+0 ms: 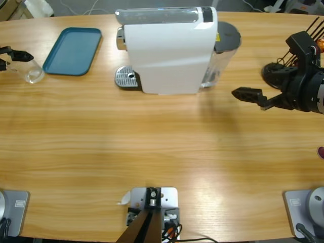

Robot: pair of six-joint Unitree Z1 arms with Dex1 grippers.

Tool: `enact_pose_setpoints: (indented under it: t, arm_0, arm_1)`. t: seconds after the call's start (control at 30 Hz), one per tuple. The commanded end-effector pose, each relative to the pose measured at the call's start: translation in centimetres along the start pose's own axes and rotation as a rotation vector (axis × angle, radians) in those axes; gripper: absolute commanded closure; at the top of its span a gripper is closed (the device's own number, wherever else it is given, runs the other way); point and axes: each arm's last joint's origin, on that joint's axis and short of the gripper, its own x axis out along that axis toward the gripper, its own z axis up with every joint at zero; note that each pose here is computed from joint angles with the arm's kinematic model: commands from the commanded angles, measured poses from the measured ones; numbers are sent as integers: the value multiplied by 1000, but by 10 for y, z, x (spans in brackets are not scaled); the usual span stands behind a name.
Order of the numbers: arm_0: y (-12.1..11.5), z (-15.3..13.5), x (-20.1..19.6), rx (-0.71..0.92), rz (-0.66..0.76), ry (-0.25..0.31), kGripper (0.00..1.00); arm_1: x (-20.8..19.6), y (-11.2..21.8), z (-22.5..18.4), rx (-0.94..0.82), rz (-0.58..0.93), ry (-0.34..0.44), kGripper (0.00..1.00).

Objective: Pour coffee

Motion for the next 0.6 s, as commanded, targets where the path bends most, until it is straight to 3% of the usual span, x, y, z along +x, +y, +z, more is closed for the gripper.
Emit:
enact_pose_setpoints:
  t: [0.03,0.6]
  arm_0:
    - [8,-14,22,-28,24,74,55]
    - [11,-16,40,-34,27,91,55]
  arm_1:
    - [9,-1,-8,-15,6,43,0]
    - [11,0,-8,-16,7,49,0]
